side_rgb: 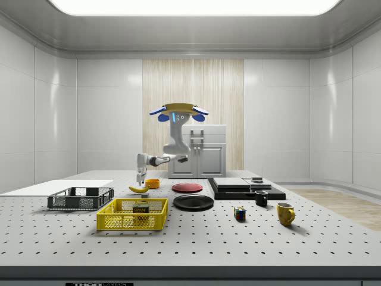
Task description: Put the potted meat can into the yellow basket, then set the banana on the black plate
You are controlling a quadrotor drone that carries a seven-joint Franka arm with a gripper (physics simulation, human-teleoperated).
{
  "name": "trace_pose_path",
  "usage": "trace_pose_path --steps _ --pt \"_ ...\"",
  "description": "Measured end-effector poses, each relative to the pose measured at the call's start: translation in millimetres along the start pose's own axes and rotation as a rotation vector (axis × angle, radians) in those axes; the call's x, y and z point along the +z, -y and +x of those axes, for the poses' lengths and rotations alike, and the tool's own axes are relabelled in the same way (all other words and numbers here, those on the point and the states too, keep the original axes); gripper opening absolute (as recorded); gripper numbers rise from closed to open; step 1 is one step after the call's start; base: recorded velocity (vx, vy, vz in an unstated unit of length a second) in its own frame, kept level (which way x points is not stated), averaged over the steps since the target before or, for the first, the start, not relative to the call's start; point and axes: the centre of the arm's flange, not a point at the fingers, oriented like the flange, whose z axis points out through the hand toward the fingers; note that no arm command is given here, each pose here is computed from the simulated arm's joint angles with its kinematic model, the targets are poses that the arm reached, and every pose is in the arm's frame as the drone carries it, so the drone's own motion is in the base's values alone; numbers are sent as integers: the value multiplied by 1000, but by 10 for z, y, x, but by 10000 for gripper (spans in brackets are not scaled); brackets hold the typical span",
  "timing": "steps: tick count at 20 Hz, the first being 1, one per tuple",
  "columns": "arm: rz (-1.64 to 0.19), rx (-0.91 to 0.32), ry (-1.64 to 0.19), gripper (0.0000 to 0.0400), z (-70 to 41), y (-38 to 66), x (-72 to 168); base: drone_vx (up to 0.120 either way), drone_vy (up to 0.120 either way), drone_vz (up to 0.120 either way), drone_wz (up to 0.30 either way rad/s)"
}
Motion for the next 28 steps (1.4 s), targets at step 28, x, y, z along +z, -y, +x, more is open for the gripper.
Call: trace_pose_path --steps 28 --pt "0 0 0 400 13 12 618 0 10 0 0"
